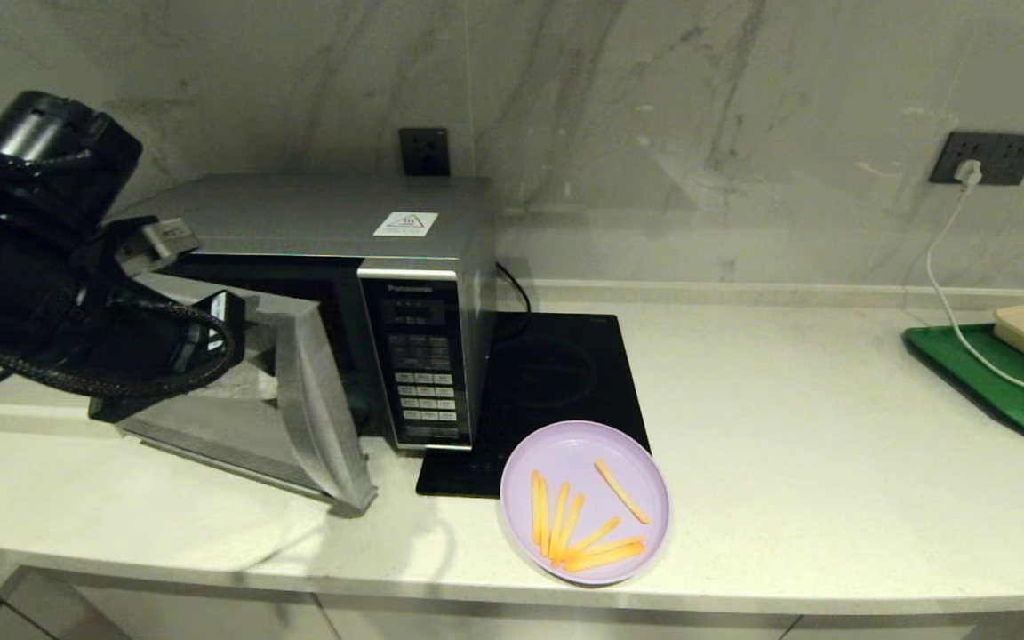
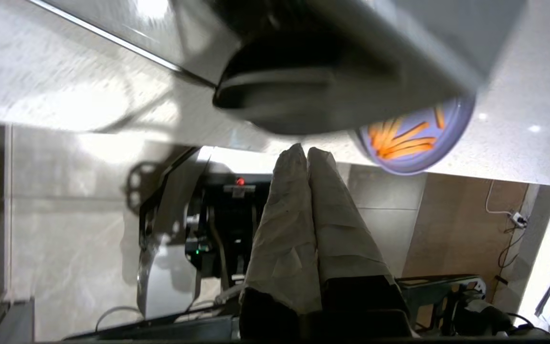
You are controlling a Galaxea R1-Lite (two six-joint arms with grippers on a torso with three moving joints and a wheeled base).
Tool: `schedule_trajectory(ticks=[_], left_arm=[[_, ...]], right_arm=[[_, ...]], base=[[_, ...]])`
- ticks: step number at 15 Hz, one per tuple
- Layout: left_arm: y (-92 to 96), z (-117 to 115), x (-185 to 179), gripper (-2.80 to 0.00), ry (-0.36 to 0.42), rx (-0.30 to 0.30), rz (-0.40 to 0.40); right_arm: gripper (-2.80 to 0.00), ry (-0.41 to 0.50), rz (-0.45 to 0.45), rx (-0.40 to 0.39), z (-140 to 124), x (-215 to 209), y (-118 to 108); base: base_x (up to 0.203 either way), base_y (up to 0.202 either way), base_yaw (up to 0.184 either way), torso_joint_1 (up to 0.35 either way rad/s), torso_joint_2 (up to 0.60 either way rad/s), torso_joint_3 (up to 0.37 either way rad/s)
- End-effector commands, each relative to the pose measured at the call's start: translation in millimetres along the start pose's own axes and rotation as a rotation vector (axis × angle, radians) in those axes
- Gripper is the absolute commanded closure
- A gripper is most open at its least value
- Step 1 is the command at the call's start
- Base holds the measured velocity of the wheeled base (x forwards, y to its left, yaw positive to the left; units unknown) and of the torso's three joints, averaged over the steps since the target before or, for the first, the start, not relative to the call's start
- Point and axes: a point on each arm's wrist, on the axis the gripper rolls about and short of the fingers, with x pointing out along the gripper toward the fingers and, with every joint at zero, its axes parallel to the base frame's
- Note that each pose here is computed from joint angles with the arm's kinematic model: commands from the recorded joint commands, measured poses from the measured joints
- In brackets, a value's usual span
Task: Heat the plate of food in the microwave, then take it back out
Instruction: Close the microwave oven
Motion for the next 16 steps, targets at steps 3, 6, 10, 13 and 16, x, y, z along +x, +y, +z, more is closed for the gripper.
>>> schedule_trajectory(ticks=[3,6,10,13,16], left_arm=[[-8.0,15,23,0.0,-0.034,0.015,-0.024],[-4.5,30,50,0.0,-0.065,0.007,-0.004],[-5.6,37,58,0.0,-0.093,0.012,-0.012],[-6.5,38,58,0.0,-0.106,0.008,-0.016],[-10.4,43,52,0.0,-0.137,0.012,-0.038]], right_arm=[[0.0,0.002,0.001,0.0,0,0,0],[0.0,0.0,0.0,0.0,0,0,0],[0.0,0.002,0.001,0.0,0,0,0],[0.0,0.002,0.001,0.0,0,0,0],[0.0,0.002,0.001,0.0,0,0,0]], base=[[0.0,0.0,0.0,0.0,0.0,0.0],[0.0,0.0,0.0,0.0,0.0,0.0],[0.0,0.0,0.0,0.0,0.0,0.0],[0.0,0.0,0.0,0.0,0.0,0.0],[0.0,0.0,0.0,0.0,0.0,0.0]])
